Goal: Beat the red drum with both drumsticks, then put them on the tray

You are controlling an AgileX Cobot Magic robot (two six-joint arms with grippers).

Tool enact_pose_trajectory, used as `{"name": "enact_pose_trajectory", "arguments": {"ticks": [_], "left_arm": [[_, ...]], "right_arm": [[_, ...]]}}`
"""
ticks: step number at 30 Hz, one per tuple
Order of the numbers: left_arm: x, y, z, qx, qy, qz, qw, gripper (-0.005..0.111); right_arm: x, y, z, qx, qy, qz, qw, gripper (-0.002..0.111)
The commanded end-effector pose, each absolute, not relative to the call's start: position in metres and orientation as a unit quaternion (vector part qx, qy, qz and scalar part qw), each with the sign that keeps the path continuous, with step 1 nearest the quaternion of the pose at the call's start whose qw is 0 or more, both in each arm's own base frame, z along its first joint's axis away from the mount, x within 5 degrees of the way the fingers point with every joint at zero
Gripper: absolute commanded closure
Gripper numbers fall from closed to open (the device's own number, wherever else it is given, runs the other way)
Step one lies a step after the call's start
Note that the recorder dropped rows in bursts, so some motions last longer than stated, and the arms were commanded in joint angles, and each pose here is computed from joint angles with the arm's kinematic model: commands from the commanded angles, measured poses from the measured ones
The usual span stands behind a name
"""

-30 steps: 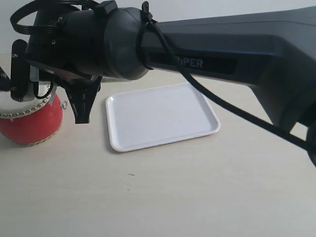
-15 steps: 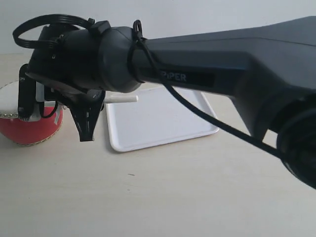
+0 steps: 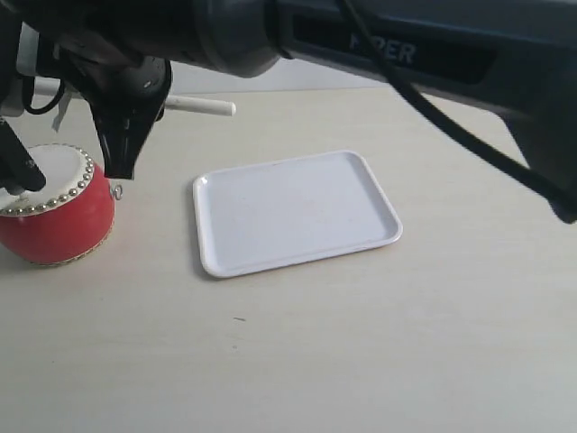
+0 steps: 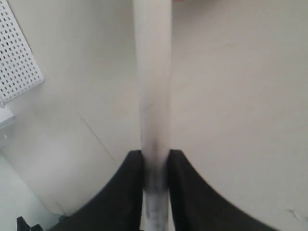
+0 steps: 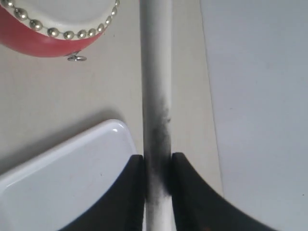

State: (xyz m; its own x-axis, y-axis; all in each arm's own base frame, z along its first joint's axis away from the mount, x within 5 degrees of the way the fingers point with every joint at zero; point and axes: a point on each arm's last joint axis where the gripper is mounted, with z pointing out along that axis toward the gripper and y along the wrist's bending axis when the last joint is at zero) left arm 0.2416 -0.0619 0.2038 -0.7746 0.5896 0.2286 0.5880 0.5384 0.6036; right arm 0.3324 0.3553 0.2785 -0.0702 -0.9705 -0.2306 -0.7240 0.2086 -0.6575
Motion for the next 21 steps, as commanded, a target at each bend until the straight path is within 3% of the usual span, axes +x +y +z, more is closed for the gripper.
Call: {"name": "enact_pose_trajectory", "arguments": {"ticks": [1,4,9,16,21], "left_arm": [[0.245,-0.062,0.19,0.349,0.864,0.361,-0.035,0.107],[0.246,-0.059,0.194,0.337,0.859,0.384,-0.026,0.107],[0.251,-0.051,0.219,0.29,0.848,0.441,0.058,0.107],[0.24,-0.044,0.249,0.267,0.85,0.439,0.115,0.107],[0.238,-0.045,0.248,0.264,0.858,0.427,0.109,0.107]], "right_arm": [[0.336,0.358,0.263,-0.603,0.71,-0.199,0.306,0.108],[0.338,0.362,0.247,-0.609,0.709,-0.2,0.293,0.108],[0.342,0.366,0.216,-0.618,0.712,-0.206,0.26,0.108],[0.345,0.37,0.179,-0.63,0.713,-0.213,0.223,0.108],[0.345,0.37,0.188,-0.628,0.712,-0.215,0.231,0.108]]}}
